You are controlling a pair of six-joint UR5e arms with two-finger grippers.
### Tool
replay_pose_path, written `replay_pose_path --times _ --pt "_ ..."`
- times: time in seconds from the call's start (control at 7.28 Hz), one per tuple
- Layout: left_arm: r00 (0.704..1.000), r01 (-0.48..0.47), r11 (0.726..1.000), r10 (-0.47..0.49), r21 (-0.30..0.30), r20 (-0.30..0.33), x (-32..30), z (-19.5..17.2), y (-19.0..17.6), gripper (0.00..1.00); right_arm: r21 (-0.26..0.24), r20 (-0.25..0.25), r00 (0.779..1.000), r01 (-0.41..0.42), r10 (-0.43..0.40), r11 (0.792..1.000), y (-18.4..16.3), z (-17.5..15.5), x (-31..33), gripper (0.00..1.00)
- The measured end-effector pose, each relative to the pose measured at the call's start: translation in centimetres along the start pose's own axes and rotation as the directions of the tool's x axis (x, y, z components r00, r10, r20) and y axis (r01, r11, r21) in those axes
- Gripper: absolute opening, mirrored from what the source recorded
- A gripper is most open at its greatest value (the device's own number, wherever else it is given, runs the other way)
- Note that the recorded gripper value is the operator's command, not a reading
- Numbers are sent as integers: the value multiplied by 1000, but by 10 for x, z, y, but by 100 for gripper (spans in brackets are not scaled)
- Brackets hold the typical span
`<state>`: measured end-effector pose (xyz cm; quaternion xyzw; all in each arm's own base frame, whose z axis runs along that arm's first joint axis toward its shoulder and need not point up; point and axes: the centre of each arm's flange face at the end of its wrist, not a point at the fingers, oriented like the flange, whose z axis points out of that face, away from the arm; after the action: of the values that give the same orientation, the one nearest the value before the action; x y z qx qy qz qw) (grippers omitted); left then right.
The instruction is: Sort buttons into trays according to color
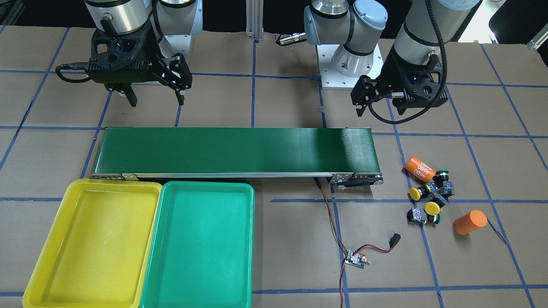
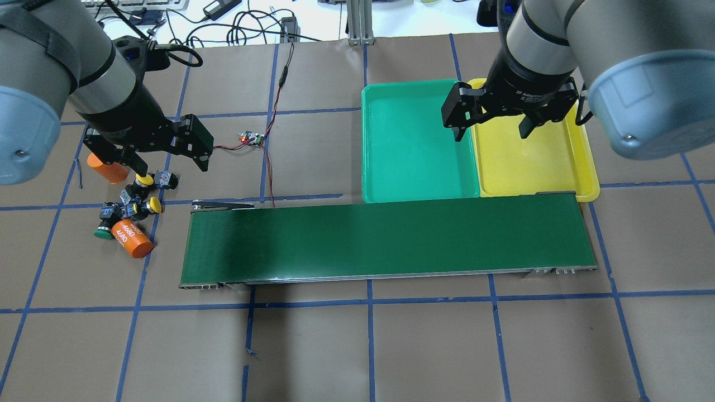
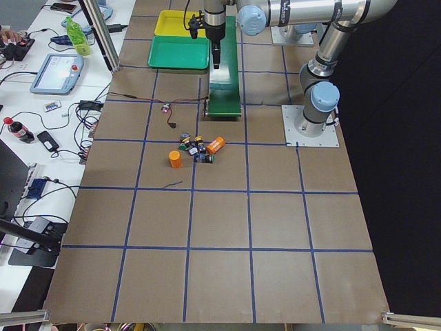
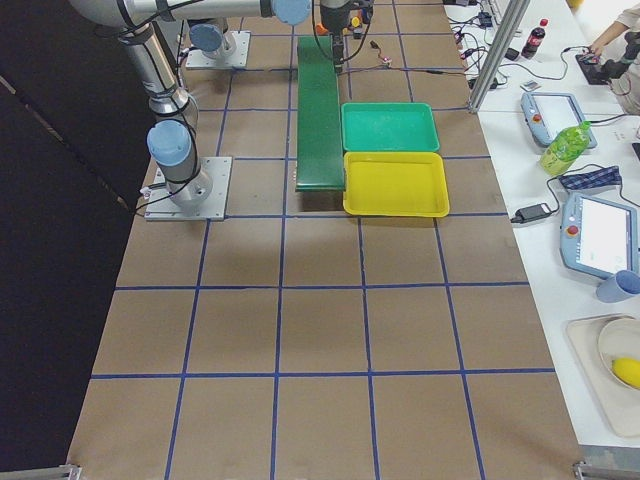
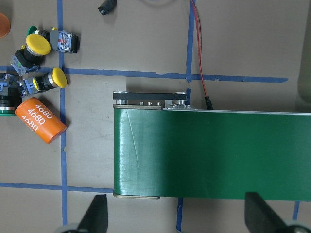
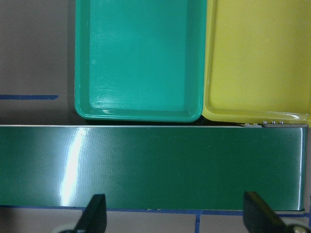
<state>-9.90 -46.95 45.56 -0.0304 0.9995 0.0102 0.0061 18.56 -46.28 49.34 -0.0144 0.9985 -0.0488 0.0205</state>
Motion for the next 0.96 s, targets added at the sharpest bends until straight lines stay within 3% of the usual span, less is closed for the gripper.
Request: replay_pose_path --times 0.96 --pt "999 46 999 -46 -7 2 -23 11 -15 100 0 0 1000 1 -1 1000 1 0 0 100"
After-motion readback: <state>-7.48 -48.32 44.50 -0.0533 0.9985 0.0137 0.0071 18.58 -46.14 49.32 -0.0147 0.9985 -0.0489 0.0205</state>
